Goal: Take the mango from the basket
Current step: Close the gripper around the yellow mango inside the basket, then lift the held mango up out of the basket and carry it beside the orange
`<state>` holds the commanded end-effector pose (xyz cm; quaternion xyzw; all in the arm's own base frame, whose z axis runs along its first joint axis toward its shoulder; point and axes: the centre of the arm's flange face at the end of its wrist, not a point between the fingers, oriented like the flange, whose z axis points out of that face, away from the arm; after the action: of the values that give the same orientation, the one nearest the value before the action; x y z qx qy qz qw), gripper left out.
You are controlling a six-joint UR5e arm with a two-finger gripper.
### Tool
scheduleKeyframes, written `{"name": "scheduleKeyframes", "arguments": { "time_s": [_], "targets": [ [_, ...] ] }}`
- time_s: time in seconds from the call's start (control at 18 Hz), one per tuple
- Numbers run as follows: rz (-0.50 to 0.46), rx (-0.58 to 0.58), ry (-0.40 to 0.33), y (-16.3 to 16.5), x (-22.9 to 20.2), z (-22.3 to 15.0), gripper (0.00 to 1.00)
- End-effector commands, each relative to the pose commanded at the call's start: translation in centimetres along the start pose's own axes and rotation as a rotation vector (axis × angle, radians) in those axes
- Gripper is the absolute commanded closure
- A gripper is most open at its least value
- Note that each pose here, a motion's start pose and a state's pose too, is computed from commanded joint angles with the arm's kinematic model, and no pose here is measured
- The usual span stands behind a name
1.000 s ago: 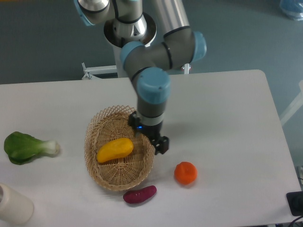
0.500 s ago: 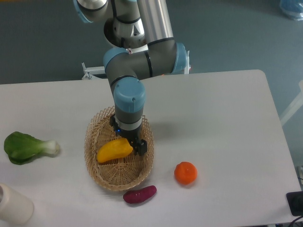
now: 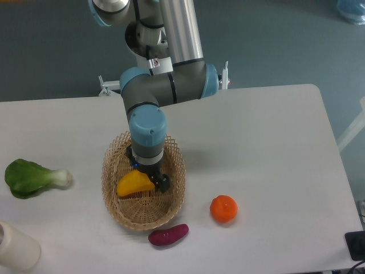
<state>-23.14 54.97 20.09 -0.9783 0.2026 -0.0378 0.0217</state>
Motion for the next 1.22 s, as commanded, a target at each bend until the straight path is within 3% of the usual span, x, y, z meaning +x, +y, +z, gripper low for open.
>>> {"name": "scheduleKeyframes", "arguments": {
  "time_s": [0.06, 0.22, 0.33, 0.78, 1.0, 1.22],
  "targets": [
    [0.000, 0.001, -0.003, 0.0, -0.1, -0.1, 0.04],
    [-0.002, -0.008, -0.005, 0.0, -0.1, -0.1, 0.43],
    [-0.002, -0.010, -0.016, 0.0, -0.3, -0.6, 0.57],
    [-0.005, 0.045, -0.097, -0.5, -1.7, -6.2, 0.56],
    [-0.044, 0.060, -0.140, 1.8, -3.9, -8.8, 0.55],
    [-0.089, 0.062, -0.163, 6.1, -5.8, -11.5, 0.55]
  ]
}}
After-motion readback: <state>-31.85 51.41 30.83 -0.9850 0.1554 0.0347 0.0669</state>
